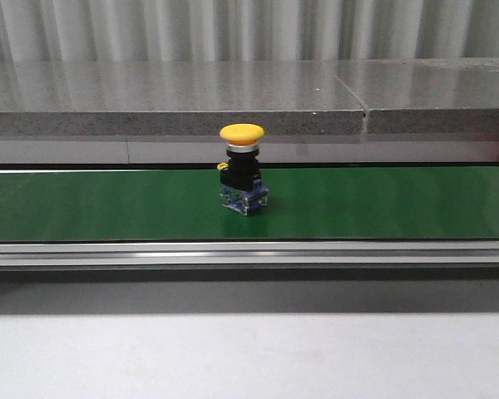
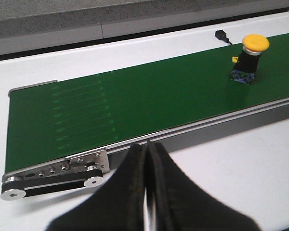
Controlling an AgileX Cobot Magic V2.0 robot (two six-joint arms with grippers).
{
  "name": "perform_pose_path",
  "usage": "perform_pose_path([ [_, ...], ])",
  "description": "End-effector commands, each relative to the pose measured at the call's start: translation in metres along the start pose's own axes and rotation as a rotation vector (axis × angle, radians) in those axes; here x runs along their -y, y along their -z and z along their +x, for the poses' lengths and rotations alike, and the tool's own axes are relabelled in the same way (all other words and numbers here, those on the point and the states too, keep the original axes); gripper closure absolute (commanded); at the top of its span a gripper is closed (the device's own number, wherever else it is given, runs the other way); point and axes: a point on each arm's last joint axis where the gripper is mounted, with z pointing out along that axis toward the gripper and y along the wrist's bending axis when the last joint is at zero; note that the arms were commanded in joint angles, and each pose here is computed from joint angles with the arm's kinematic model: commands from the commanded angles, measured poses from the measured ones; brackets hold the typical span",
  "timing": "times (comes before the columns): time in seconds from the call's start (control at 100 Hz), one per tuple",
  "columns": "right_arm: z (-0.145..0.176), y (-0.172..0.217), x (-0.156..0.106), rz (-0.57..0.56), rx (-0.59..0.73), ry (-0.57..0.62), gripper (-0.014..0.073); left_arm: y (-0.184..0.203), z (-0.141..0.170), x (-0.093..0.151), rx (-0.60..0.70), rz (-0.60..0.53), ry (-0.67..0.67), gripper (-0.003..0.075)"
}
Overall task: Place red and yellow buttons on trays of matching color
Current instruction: 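Lower the red button into the red tray and open the right gripper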
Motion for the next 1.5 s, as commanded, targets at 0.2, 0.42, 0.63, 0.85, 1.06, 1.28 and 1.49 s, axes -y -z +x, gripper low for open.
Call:
perform_pose_path([
  [0.2, -0.012, 0.007, -0.002, -0.016, 0.084, -0.004, 0.0488, 0.004, -0.012, 0.001, 0.083, 0.009, 0.012, 0.0741],
  [0.42, -0.011, 0.000, -0.001, -0.015, 0.069, -0.006, 0.0460, 0.004, -0.012, 0.001, 0.083, 0.009, 0.012, 0.0741],
  [0.63, -0.011, 0.001, -0.001, -0.015, 0.067, -0.006, 0.0089, 0.004, -0.012, 0.001, 0.083, 0.009, 0.012, 0.0741],
  [0.85, -0.012, 0.012, -0.003, -0.019, 0.095, 0.000, 0.0053, 0.004, -0.012, 0.001, 0.083, 0.009, 0.012, 0.0741],
  [1.06, -0.012, 0.045, -0.006, -0.024, 0.167, 0.024, 0.0057, 0.004, -0.012, 0.001, 0.083, 0.009, 0.012, 0.0741],
  [1.28, -0.008, 0.091, -0.013, -0.041, 0.268, 0.040, 0.0057, 0.004, -0.012, 0.001, 0.083, 0.009, 0.012, 0.0741],
  [1.49, 0.004, 0.131, -0.036, -0.085, 0.341, 0.101, 0.0057, 0.004, -0.012, 0.001, 0.083, 0.009, 0.012, 0.0741],
])
